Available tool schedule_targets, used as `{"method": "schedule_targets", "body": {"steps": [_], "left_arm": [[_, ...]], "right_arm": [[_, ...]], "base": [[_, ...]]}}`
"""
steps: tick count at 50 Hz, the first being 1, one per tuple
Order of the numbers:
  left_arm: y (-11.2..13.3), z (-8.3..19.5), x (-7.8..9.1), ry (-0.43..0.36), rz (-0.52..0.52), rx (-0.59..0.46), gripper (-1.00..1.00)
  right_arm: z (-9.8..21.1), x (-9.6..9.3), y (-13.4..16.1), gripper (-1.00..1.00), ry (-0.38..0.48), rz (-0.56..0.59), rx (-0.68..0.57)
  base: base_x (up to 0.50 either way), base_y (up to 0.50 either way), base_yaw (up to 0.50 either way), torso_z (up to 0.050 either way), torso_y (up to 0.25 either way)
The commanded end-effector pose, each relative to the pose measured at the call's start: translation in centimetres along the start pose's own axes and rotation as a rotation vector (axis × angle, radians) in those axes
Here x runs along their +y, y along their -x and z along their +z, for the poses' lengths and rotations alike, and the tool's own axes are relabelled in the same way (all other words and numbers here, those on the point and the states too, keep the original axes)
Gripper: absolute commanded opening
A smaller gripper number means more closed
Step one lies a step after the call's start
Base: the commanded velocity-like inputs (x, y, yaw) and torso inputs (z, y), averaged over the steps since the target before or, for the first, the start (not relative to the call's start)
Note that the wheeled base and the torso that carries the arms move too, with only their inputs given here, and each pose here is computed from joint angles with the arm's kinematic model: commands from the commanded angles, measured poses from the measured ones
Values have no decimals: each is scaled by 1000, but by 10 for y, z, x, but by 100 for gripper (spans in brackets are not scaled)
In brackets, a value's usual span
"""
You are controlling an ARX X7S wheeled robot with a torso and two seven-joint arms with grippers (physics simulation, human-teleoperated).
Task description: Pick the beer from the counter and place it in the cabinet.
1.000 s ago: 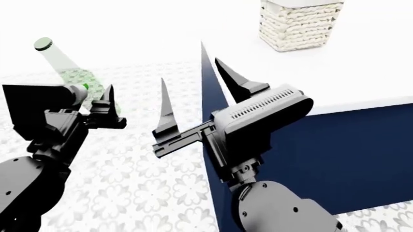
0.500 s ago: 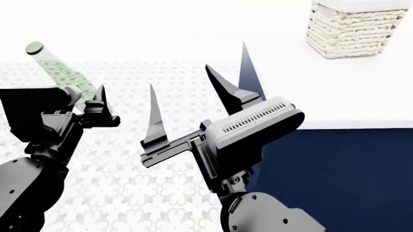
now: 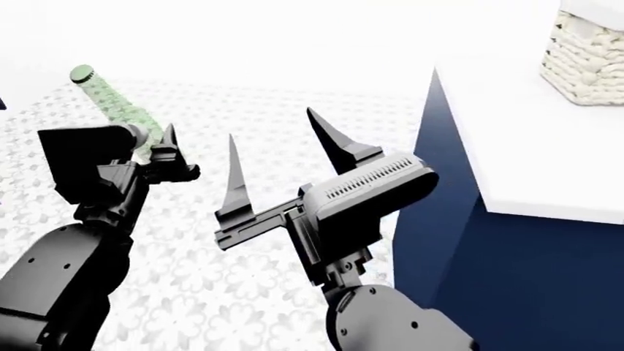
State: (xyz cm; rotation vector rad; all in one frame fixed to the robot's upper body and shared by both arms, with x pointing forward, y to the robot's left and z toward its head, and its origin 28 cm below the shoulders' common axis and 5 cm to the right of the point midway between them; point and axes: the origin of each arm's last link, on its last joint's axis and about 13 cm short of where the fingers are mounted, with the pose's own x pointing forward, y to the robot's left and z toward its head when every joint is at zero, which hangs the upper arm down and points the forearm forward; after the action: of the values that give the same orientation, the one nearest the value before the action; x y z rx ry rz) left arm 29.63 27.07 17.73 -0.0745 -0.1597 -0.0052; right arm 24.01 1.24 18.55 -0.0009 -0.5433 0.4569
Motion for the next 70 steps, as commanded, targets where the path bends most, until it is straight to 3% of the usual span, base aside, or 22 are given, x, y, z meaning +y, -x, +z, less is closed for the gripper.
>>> {"method": "schedule_targets", "body": {"steps": [1,13,70], "left_arm": [[-22,-8,-12,19,-7,4,-100],[-14,-18,0,17,43,-2,-100],[-19,-28,-6,-34,28,11,-100]], "right_arm": [[-7,-2,-3,100,2,-8,6],[-11,-4,-1,100,12,-26,10],[-22,-24,2,100,38,-145,44]], "base": [[0,0,500,0,0],[0,0,500,0,0],[0,0,500,0,0]]}}
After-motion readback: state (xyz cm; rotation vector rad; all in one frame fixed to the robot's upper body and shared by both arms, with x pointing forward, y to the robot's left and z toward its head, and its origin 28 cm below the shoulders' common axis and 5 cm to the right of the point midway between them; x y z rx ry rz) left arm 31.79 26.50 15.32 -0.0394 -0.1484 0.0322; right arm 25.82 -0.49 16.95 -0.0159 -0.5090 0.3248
